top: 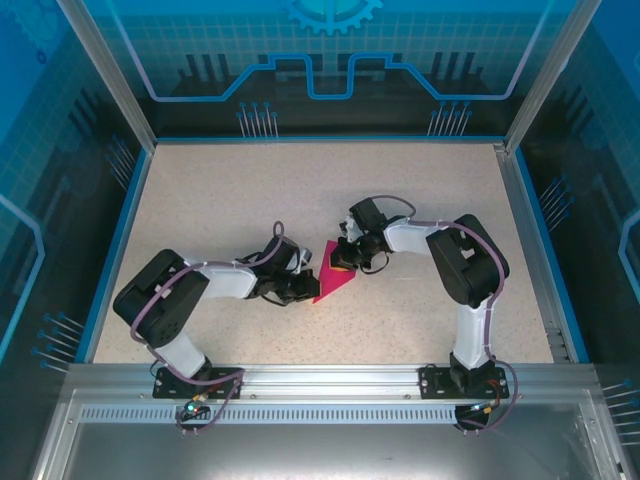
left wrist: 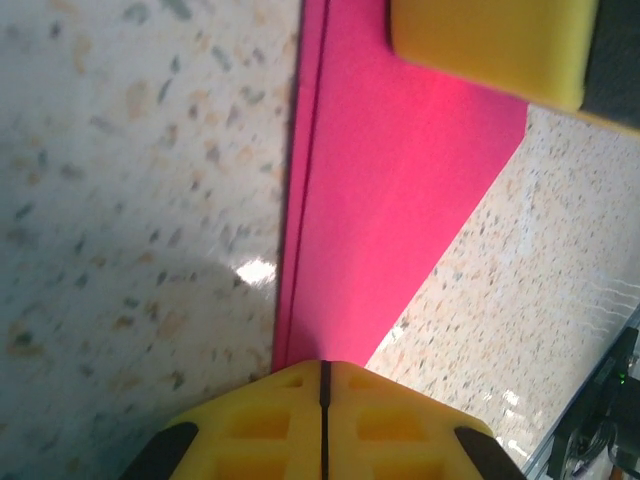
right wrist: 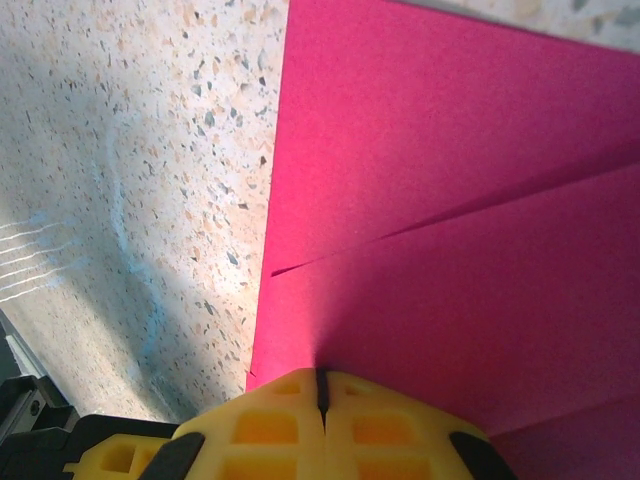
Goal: Fold a paper plane with a square sheet of paper (pick it up from the middle)
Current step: Fourth fold the wing at the center of the table.
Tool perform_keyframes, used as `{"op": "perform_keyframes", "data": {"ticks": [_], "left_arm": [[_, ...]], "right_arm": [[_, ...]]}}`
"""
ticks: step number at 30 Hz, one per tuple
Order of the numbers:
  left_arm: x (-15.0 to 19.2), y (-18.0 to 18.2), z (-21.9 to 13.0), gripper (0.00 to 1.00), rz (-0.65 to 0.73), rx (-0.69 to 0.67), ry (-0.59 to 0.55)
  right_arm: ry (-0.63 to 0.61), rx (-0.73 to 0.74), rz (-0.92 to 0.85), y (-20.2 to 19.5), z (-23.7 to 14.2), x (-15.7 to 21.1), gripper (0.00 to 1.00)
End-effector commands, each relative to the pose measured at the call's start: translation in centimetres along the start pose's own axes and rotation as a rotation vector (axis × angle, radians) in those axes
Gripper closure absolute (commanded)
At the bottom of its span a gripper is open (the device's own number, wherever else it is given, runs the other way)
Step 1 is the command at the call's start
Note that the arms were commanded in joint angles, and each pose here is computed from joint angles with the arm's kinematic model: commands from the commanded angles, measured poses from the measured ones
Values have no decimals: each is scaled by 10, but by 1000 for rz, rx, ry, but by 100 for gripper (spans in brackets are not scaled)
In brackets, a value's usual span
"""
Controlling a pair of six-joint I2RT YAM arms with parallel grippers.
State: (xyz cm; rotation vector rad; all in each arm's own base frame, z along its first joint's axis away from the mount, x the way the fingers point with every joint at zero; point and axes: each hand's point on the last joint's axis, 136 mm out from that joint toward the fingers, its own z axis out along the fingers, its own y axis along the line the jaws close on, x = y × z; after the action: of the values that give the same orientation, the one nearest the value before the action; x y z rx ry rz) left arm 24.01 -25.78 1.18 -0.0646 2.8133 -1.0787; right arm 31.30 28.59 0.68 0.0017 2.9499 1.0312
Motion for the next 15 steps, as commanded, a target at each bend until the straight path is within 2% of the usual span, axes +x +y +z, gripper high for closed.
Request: {"op": "perform_keyframes", "data": {"ticks": [1, 10, 15], "left_arm": [[62, 55, -10, 93, -85, -194, 191], [64, 40, -22, 93, 3, -178, 224], [34, 15, -28, 92, 42, -143, 133]], "right_arm": [[103, 303, 146, -90, 22, 42, 96], [85, 287, 136, -82, 20, 36, 97], [42, 218, 97, -57, 11, 22, 96]]}}
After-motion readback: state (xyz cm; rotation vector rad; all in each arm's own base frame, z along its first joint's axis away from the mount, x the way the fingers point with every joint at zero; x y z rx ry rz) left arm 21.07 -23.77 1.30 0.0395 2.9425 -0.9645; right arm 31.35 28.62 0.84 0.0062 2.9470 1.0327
